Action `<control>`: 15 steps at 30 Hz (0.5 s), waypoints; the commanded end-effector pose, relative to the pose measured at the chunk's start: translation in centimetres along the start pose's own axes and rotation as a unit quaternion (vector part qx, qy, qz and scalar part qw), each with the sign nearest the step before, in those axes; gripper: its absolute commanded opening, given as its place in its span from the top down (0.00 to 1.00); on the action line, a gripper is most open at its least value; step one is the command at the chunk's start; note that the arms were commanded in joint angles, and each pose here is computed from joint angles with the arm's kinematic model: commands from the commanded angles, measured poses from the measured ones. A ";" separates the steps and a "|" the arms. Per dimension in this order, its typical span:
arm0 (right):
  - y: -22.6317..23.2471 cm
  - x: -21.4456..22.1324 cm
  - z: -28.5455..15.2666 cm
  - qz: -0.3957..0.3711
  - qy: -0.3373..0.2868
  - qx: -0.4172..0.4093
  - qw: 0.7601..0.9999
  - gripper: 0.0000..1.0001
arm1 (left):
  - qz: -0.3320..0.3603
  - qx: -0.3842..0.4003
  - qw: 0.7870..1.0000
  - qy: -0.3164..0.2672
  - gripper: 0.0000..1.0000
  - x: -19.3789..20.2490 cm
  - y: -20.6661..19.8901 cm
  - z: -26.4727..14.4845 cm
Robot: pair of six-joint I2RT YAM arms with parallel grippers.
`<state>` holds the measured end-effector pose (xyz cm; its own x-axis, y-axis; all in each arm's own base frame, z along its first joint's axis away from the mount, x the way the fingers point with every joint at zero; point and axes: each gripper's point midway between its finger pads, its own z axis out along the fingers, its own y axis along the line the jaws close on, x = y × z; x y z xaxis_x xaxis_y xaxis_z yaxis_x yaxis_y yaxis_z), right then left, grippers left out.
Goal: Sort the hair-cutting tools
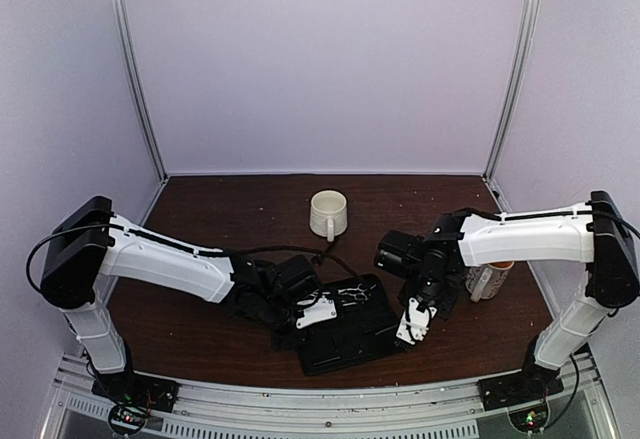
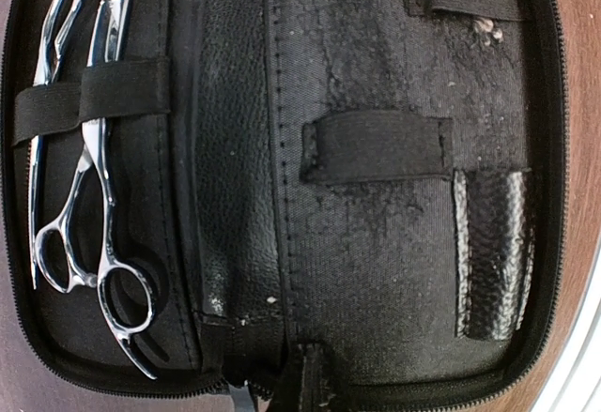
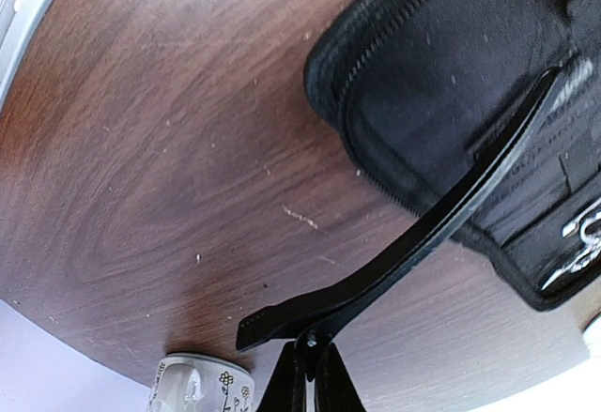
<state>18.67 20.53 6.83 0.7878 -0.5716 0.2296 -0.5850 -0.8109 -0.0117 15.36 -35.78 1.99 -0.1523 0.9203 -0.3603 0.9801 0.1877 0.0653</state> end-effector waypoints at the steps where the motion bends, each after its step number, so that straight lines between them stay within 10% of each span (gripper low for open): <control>1: -0.7 -0.5 -0.2 -0.018 0.018 0.010 1.000 1.00 | -0.023 -0.038 0.997 0.064 1.00 4.0 1.7 1.9; 15: -2.0 -3.2 0.7 -0.022 0.011 0.022 0.999 1.00 | -0.027 -0.038 0.997 0.063 1.00 4.1 1.7 1.9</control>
<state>17.52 22.89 5.93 0.8199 -0.5132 0.2538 -0.5238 -0.8513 -0.0295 15.40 -35.78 2.00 -0.1748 0.9134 -0.3676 0.9757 0.2108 0.0597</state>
